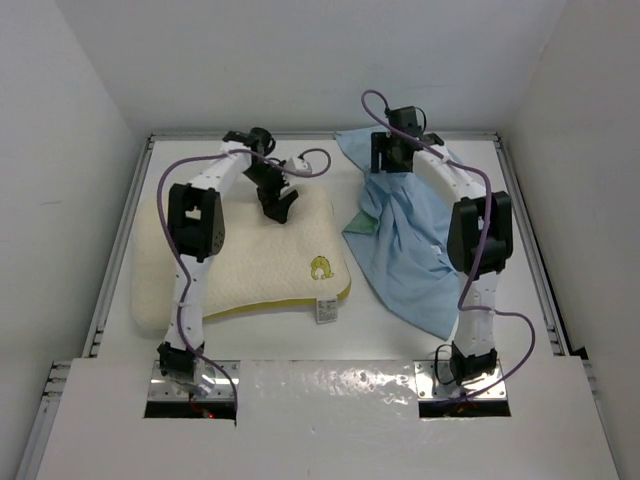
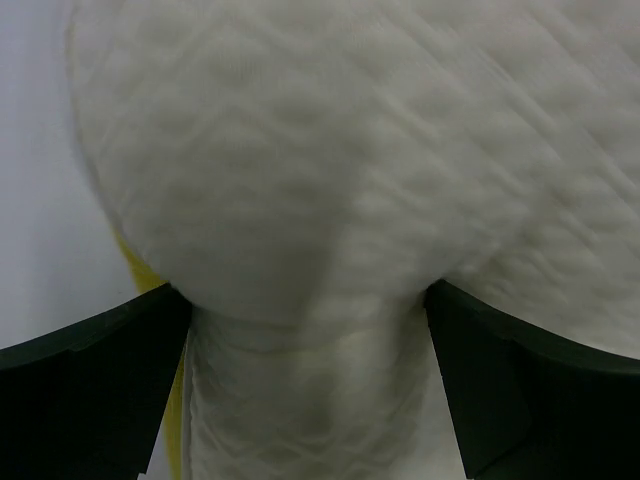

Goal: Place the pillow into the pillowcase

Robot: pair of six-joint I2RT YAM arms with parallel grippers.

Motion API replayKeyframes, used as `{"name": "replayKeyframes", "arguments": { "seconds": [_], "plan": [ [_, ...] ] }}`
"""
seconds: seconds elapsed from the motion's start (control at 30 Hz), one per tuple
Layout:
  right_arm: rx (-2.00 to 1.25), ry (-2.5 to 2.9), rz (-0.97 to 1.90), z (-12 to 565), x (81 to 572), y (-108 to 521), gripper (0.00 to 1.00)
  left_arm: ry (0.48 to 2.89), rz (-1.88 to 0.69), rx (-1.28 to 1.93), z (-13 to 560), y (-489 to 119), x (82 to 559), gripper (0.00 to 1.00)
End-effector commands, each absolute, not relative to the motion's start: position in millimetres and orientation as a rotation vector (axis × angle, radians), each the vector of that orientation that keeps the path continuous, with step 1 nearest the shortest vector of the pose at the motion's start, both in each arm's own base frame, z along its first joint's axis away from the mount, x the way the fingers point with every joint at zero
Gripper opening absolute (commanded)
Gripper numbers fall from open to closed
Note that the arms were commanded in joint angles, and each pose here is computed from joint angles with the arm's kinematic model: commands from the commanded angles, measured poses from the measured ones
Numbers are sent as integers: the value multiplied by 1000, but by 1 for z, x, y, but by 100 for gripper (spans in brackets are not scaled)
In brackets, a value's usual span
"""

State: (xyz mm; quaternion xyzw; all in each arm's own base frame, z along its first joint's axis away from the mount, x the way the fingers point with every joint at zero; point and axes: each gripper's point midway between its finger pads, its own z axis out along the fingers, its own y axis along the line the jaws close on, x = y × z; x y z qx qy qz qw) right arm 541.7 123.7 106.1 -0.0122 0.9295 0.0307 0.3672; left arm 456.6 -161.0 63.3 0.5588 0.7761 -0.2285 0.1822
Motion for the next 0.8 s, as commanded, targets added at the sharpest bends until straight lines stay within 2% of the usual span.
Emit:
{"name": "replayKeyframes", "arguments": {
  "seconds": [0.0,0.03,0.07,0.1,0.17,0.2,0.23,0.3,0.33,0.4,0.43,0.47,0.57,0.63,0.77],
  "plan": [
    [-35,2385,-32,126,517,96,63,2213,-536,1501,64,-148,476,100],
    [-42,2426,-47,109,500,91,53,2253,-534,1497,48,-145,471,100],
    [-61,2389,-40,124,496,90,37,2239,-493,1494,42,-146,478,100],
    [-80,2391,-35,124,490,90,29,2257,-486,1499,33,-145,475,100],
    [-120,2402,-48,118,473,85,25,2296,-490,1510,13,-144,464,99],
    [-136,2427,-68,105,462,81,31,2314,-519,1531,3,-144,454,94],
    [-145,2418,-81,105,461,78,35,2323,-543,1542,-2,-145,448,69],
    [-178,2406,-89,104,463,79,44,2360,-615,1549,-13,-147,433,38],
    [-188,2399,-87,106,467,79,49,2388,-639,1544,-17,-147,426,0],
    [-207,2390,-92,104,477,82,58,2416,-694,1540,-21,-147,414,0],
    [-207,2375,-103,105,483,81,58,2414,-721,1545,-18,-148,408,0],
    [-218,2366,-119,105,488,80,59,2388,-720,1537,-6,-151,408,0],
    [-261,2346,-182,107,505,76,71,2305,-737,1508,33,-159,405,0],
    [-283,2324,-243,107,518,71,73,2242,-733,1504,56,-165,405,0],
    [-339,2327,-268,92,534,73,71,2102,-622,1562,106,-177,397,0]
  ]
}}
